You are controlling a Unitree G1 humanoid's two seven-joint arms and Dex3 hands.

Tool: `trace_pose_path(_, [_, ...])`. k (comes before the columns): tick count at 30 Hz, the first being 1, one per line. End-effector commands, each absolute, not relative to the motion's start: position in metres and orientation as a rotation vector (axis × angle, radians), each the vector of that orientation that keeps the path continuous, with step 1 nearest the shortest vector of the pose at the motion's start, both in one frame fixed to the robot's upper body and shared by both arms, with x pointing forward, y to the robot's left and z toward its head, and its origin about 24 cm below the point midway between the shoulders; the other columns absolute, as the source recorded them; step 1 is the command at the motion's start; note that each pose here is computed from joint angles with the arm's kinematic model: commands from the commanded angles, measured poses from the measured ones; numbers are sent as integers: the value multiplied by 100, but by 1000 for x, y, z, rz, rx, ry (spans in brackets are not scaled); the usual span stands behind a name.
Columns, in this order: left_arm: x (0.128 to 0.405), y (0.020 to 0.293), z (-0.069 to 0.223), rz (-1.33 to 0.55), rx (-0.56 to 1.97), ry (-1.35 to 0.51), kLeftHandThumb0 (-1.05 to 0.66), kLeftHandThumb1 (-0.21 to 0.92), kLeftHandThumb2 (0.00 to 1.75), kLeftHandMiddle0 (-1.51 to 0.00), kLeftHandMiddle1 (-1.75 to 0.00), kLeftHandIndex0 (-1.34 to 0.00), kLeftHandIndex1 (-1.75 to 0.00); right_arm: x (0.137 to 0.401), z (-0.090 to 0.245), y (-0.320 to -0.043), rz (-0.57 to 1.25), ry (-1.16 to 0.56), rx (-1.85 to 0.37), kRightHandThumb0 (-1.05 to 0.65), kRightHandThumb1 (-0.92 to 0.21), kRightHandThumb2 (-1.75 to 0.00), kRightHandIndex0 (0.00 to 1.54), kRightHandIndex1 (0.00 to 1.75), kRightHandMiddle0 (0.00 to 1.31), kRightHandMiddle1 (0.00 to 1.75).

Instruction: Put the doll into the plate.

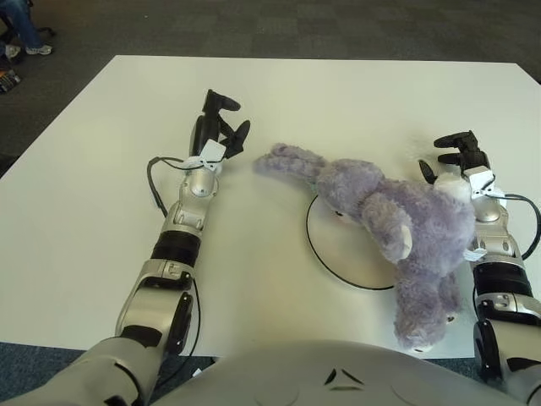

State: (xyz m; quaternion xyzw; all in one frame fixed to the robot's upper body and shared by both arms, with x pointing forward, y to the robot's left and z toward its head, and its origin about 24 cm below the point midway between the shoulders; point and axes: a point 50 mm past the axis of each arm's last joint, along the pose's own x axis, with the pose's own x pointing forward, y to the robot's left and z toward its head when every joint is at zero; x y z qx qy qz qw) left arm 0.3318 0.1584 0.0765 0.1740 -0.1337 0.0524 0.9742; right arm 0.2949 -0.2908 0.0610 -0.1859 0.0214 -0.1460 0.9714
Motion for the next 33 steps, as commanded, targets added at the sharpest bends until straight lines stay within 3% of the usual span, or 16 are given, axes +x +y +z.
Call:
trace_pose_path(1, [334,165,66,120,291,-223,-36,86,61,-92,-175,-24,-175,292,43,-287,-280,112,-278,3,-45,-107,59,159,33,164])
trace_pose_path(14, [338,175,46,153,203,-143,-37,78,72,-96,-175,-28,-175,294,41,-288,-334,111,-152,0,-30,-132,67,166,39,174])
trace_pose_path(33, [336,175,46,124,199,-173,-37,76,75,-95,-175,-29,-175,295,41,-284,-346,103,-155,0,-23,-142,68,174,44,173])
